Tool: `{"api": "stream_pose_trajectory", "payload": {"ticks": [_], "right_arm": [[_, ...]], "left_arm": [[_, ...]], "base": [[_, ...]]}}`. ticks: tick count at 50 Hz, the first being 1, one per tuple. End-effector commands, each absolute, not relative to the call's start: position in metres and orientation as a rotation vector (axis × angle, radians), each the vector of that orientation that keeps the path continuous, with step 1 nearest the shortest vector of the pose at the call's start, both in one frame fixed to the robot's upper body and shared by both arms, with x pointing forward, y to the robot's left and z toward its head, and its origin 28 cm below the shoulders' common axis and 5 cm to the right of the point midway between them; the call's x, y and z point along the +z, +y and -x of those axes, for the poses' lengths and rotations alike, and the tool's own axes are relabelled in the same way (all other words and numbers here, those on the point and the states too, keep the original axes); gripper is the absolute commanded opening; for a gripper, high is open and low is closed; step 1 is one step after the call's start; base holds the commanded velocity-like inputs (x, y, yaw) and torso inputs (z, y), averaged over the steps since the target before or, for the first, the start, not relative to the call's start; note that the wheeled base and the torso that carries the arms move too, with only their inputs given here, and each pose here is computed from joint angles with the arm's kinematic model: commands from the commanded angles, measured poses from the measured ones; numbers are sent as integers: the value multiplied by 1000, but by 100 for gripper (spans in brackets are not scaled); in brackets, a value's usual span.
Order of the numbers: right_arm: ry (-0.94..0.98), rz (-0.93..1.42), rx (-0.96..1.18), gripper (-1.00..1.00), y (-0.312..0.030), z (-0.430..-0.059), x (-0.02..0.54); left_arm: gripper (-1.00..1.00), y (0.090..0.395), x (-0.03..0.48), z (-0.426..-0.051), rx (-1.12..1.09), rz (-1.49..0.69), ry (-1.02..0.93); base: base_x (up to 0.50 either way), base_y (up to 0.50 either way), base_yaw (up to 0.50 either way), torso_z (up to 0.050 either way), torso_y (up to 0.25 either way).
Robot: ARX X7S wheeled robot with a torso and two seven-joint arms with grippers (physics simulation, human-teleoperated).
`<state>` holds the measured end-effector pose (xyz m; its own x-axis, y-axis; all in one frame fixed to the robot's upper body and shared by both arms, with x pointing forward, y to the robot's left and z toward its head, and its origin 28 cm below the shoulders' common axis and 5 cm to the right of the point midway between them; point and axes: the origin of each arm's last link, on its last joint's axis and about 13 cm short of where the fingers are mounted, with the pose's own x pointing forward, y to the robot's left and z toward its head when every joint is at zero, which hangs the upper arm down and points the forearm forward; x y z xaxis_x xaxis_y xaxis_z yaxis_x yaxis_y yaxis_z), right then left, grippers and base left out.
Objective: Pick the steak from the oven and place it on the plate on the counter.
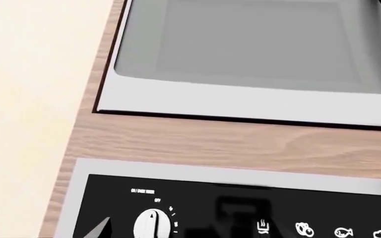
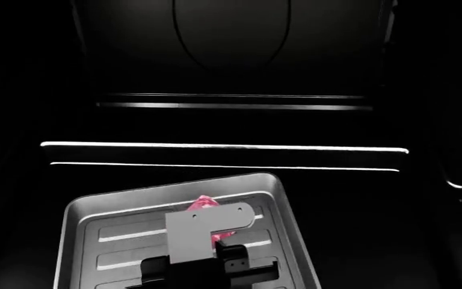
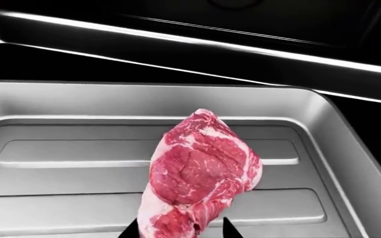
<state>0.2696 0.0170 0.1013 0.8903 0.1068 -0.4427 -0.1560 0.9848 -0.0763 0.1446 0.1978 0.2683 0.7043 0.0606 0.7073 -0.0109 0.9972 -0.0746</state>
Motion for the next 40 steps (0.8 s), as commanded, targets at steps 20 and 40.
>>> {"api": "stream_pose_trajectory", "payload": {"ticks": [20,40], "right_arm": [[435,113,130,-100,14,-268,101],[361,66,175,-100,7,-252,126]], "left_arm": [[100,195,267,-144,12,65,-781],[100,194,268,-144,3,62,-782]], "base": [[0,0,0,0,0],[0,0,0,0,0]]}}
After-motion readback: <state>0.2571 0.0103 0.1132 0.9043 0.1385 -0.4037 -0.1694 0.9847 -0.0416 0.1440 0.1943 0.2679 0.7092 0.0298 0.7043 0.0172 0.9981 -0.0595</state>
